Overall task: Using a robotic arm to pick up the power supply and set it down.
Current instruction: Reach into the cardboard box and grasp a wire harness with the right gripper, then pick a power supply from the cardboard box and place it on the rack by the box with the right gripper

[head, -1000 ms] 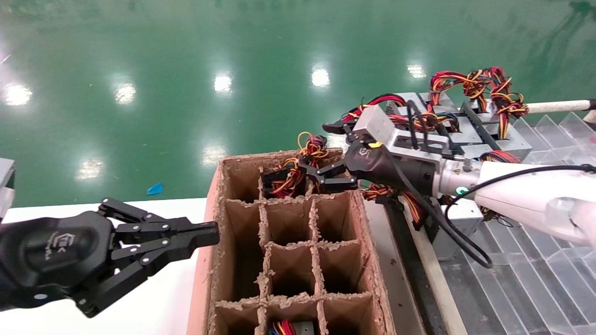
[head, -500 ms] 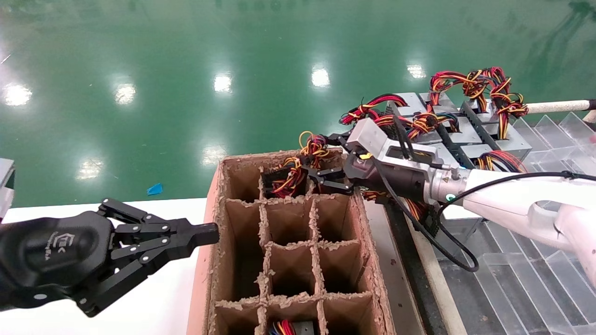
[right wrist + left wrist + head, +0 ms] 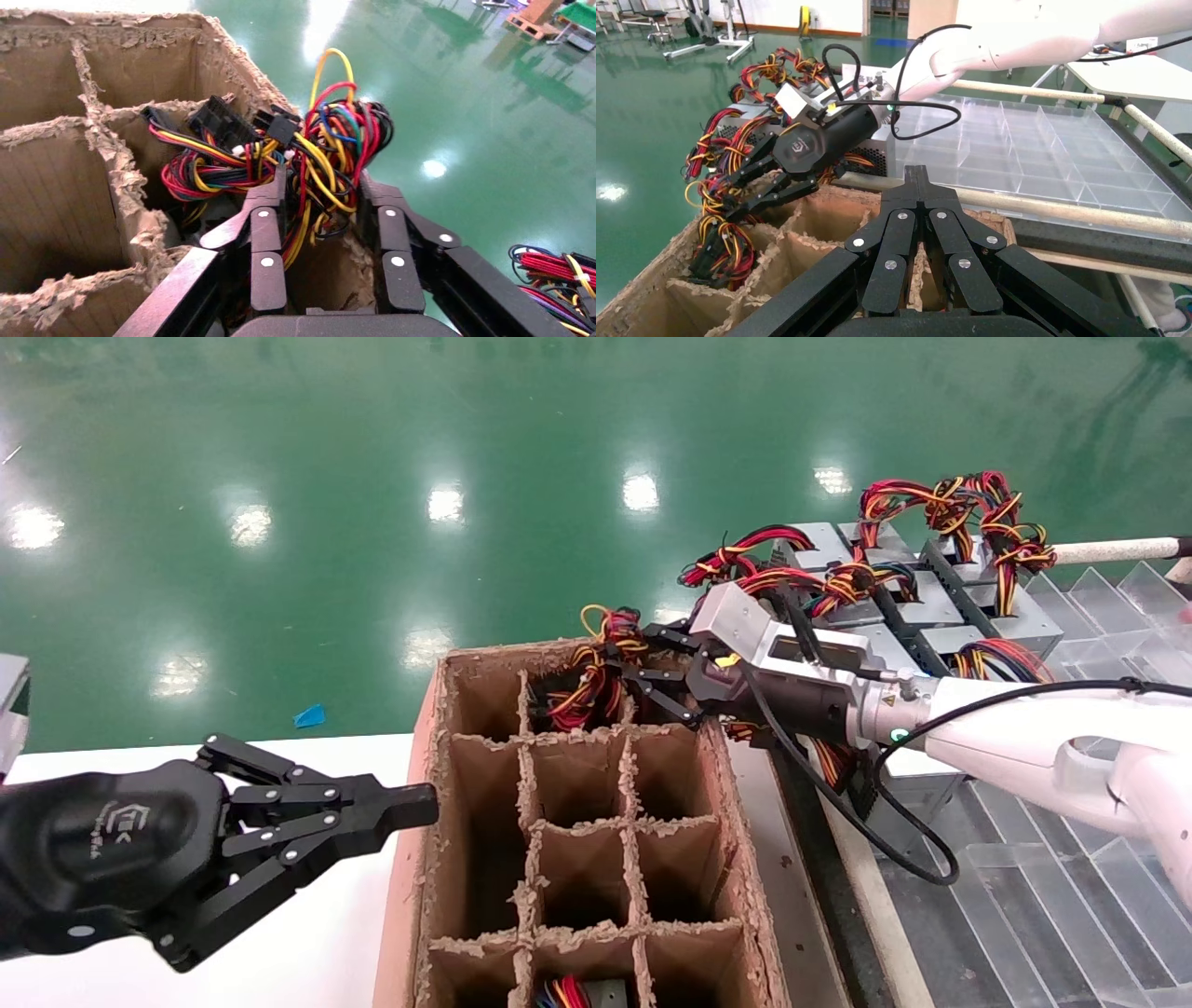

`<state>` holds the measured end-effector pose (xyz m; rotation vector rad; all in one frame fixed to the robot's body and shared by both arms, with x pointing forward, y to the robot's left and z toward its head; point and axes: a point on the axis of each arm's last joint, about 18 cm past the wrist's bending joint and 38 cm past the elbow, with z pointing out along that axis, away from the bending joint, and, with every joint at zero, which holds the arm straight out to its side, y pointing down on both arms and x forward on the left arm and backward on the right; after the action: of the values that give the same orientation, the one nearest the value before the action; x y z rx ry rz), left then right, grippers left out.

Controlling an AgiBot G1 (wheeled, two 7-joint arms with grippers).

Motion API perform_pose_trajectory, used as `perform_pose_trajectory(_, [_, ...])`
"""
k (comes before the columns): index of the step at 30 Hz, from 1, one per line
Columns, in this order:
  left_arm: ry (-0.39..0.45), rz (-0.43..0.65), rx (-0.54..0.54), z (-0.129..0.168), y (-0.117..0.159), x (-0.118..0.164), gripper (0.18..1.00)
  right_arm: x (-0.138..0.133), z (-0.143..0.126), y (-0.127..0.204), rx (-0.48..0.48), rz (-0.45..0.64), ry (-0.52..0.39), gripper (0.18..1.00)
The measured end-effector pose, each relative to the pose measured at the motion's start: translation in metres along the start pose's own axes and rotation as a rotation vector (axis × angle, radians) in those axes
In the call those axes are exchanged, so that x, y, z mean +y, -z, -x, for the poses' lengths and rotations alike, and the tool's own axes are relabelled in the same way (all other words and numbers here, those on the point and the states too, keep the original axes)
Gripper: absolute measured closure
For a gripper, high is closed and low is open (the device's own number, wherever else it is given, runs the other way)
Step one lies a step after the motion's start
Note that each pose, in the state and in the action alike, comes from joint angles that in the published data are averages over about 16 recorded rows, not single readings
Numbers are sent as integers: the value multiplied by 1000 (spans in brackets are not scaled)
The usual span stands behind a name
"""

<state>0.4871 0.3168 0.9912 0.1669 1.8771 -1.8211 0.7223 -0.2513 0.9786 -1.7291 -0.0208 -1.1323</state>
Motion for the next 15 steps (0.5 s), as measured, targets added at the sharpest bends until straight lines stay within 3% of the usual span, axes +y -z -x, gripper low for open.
perform_pose_trajectory(6, [0, 0, 0, 0, 0, 0, 993, -1, -2, 3, 1, -7, 8, 799])
perform_pose_trajectory(15, [0, 0, 0, 0, 0, 0, 993, -9, -9, 16, 12, -56, -13, 833])
